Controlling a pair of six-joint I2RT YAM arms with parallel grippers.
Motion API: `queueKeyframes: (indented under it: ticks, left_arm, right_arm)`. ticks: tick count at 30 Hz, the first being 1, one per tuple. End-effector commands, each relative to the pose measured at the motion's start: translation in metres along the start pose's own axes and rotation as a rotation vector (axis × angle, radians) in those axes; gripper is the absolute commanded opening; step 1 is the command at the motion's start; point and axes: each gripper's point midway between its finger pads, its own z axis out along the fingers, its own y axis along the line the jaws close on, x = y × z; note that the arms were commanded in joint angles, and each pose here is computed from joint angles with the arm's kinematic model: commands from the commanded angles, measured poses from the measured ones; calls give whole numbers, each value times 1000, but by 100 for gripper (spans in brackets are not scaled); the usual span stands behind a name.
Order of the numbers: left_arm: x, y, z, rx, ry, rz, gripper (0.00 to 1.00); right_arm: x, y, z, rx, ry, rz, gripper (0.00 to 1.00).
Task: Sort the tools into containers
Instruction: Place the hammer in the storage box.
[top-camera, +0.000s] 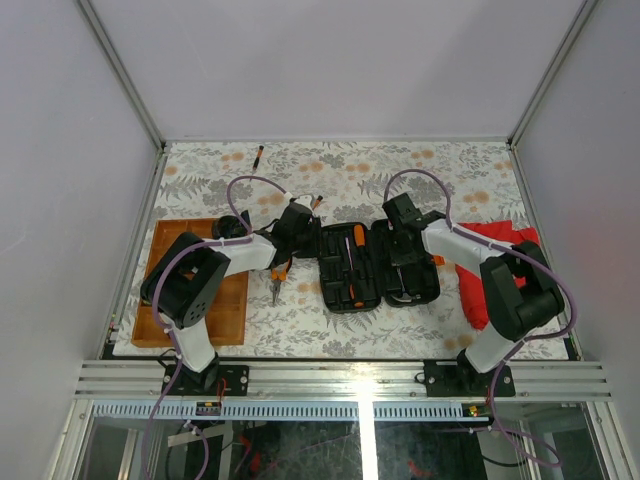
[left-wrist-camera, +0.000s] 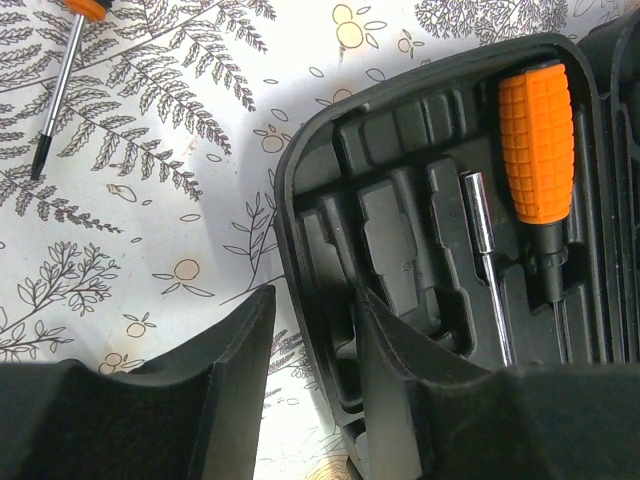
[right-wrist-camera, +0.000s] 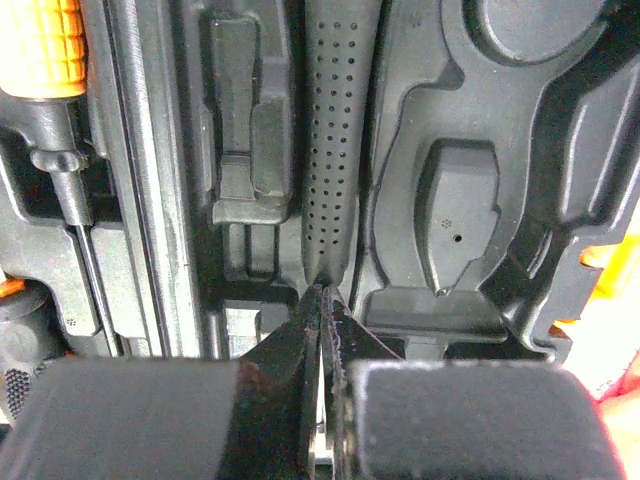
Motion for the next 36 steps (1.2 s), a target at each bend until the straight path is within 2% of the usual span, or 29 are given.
queueKeyframes:
  ticks: [1,8,14,19,25,36]
  left_arm:
    - [1,7,2,-35,11,28,37]
    - [-4,12,-4,-65,-22,14,46]
    - [-22,10,-27,-80,-102,-29,57]
    - [-39,15,-45,-147,-153,-63,61]
    - [-55,24,-72,-237,-204,-83,61]
    - [-108,29,-86,-384,-254,4,63]
  right_arm:
    - [45,18,10,-46,122,7,2]
    - [-36,25,-72,-130,-285,-17,28]
    - [-44,34,-114,-242,-474,-42,38]
    - [-25,28,-124,-257,-500,-34,44]
    - [-6,27,-133,-306,-534,37,46]
    - [25,28,-128,-366,-519,103,47]
